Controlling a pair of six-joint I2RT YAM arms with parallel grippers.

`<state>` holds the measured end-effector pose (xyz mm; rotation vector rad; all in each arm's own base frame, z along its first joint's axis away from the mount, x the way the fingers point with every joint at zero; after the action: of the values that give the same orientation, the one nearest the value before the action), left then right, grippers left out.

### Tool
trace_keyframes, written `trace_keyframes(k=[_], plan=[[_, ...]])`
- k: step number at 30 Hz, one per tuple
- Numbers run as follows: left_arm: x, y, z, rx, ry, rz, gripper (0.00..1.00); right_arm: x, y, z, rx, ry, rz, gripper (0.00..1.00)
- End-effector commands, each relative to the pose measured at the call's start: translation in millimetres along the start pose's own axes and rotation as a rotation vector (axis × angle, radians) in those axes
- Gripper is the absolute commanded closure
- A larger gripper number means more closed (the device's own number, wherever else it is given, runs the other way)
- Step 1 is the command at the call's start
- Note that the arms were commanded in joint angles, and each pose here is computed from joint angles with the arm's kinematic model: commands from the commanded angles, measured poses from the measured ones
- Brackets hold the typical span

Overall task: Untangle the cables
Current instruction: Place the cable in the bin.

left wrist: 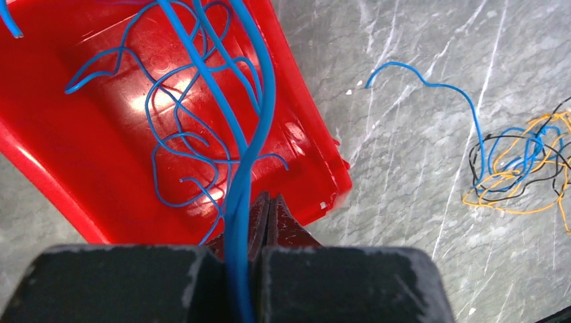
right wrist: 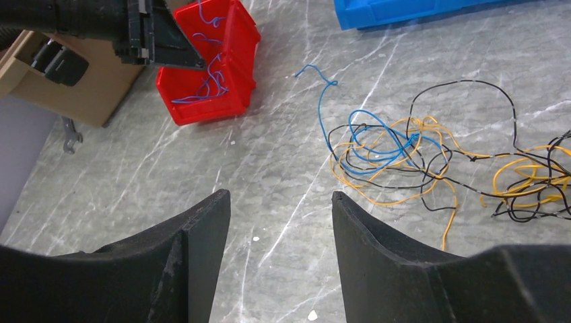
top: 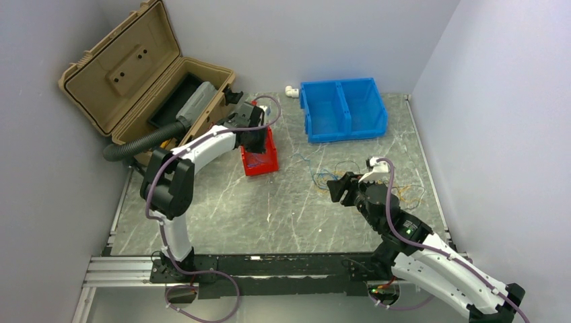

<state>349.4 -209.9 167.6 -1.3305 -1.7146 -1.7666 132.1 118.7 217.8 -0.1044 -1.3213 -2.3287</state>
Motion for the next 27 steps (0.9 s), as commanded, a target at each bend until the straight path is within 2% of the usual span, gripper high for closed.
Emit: trace_keyframes(k=[1,2,6,8,10,16,21,27], plan=[[4.7,10.0,2.1,0.028,-0.022,0.021,1.0,-0.2,5.7,3.4,-0.02,0.014,-0.041,0.41],[7.7,10.5,2.6,0.024,-0.014,0.023,0.98,-0.6,4.9,2.5,-0.021,0.011,-0.041,0.41],[34.9,13.0,4.0,-0.007,0.005,0.004,0.48,-1.8,3.2,-0.3,-0.019,-0.006,-0.045,0.41],[54.3,13.2,4.3,-0.022,0.024,-0.012,0.33,-2.4,2.6,-1.1,-0.016,-0.012,-0.046,0.41],[73.4,14.4,3.8,-0.038,0.027,-0.041,0.25,-3.2,1.8,-1.6,-0.012,-0.015,-0.046,0.41],[115.2,25.1,4.9,-0.068,0.071,-0.117,0.18,-8.2,1.0,-0.3,0.001,-0.023,-0.042,0.41],[113.7,29.6,12.5,-0.051,0.046,-0.133,0.21,-15.0,-1.9,2.5,0.017,-0.028,-0.019,0.41],[111.6,17.3,18.7,-0.037,0.078,-0.158,0.2,-22.6,-6.1,2.4,0.041,-0.072,0.02,0.41]])
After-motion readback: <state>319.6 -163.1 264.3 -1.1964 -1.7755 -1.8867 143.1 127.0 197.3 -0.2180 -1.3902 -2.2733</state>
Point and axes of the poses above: each gripper's point midway between its finger pads, its own x axis back along the fingers, its own z axis along the line the jaws close on, y = z × x, the point moved 9 cm from there along x, back along the fingers, and after that the axes turned 9 degrees about -x, right-handed, at the moved point
